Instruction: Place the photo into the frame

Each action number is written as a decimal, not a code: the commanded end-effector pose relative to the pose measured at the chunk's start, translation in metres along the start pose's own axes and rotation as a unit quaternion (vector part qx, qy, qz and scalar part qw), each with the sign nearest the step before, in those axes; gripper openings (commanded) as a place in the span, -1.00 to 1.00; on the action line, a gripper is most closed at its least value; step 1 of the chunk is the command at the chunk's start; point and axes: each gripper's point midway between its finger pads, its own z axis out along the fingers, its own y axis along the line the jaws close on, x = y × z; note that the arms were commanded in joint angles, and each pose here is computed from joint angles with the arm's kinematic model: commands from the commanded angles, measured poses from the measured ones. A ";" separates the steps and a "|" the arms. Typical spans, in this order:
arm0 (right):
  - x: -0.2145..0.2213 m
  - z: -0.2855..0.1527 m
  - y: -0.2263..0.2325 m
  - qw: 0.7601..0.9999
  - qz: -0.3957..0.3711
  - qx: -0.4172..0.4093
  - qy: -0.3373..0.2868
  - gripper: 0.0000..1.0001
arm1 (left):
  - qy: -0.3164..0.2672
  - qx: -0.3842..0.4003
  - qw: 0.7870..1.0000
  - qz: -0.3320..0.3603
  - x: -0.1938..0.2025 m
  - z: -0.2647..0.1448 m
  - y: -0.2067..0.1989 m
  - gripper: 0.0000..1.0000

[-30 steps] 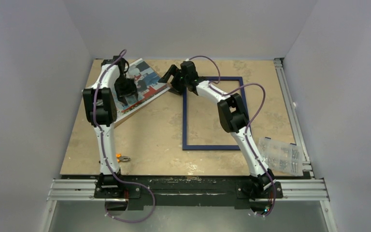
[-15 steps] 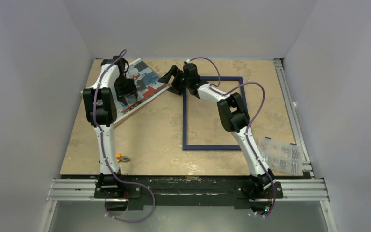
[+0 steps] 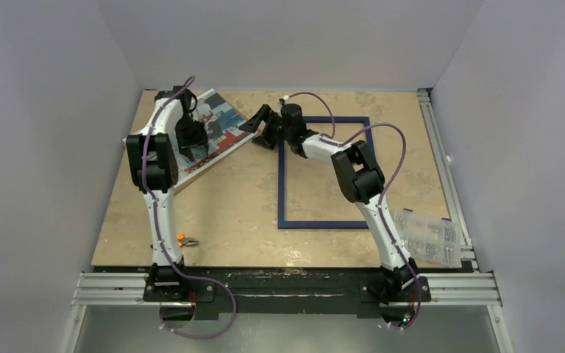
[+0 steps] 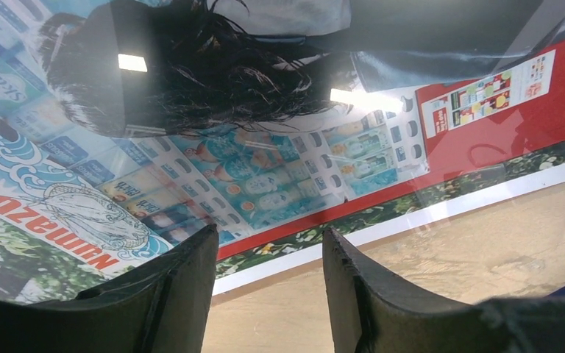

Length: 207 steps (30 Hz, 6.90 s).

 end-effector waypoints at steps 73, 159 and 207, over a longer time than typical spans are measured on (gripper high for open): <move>0.072 -0.075 -0.002 0.980 -0.083 0.155 0.096 0.72 | 0.094 -0.186 0.966 0.151 0.055 -0.012 0.035 -0.58; 0.038 -0.005 -0.048 0.988 0.003 0.104 0.117 0.70 | 0.062 -0.179 0.977 0.099 0.043 -0.021 0.059 -0.72; 0.100 -0.051 0.047 0.977 0.009 -0.050 0.209 0.27 | 0.074 -0.188 0.968 0.146 0.059 -0.017 0.043 -0.76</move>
